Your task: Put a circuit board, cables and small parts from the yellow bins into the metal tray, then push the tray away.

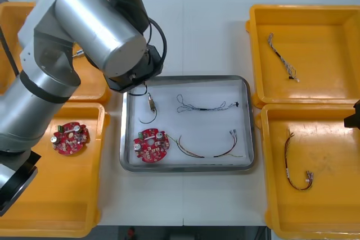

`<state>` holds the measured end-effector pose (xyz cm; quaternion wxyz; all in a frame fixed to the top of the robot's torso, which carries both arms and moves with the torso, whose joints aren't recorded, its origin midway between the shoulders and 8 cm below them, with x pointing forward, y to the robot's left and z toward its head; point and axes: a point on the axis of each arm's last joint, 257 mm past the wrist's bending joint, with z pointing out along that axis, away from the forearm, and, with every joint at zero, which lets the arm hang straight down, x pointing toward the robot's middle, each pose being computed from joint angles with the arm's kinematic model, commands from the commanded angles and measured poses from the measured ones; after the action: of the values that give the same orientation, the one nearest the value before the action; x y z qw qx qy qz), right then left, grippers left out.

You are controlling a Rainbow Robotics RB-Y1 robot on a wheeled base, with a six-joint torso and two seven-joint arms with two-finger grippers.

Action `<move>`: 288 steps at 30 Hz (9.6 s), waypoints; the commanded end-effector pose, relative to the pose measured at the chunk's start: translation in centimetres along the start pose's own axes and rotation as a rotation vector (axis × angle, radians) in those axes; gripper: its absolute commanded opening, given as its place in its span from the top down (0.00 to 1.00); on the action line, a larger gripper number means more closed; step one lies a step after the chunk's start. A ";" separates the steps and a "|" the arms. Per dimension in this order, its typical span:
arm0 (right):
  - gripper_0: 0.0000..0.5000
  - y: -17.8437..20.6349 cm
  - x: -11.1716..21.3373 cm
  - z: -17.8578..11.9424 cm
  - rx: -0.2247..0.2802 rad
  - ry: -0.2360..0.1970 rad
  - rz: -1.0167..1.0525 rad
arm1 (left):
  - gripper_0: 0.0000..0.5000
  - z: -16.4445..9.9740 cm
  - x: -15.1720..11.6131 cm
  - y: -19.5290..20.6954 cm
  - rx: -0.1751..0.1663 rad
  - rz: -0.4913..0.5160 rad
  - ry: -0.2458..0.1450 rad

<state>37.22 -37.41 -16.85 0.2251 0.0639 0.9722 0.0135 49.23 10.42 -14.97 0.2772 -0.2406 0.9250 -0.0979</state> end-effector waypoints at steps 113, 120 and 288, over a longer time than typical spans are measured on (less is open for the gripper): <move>0.00 0.0 1.0 0.0 0.000 0.018 -0.076 | 0.00 -11.9 -12.2 19.9 -0.003 0.431 -0.075; 0.00 2.1 0.9 -0.4 0.003 0.057 -0.175 | 0.00 -11.0 -12.4 24.6 -0.073 0.431 -0.094; 1.00 39.4 -14.6 11.2 0.305 -0.544 -1.692 | 0.00 -10.3 -4.5 30.2 -0.114 0.339 -0.044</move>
<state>58.98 -2.65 -20.76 0.3551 -0.6263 0.6295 -0.2922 35.56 39.25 -14.14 0.2918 -0.1292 0.9477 -0.0009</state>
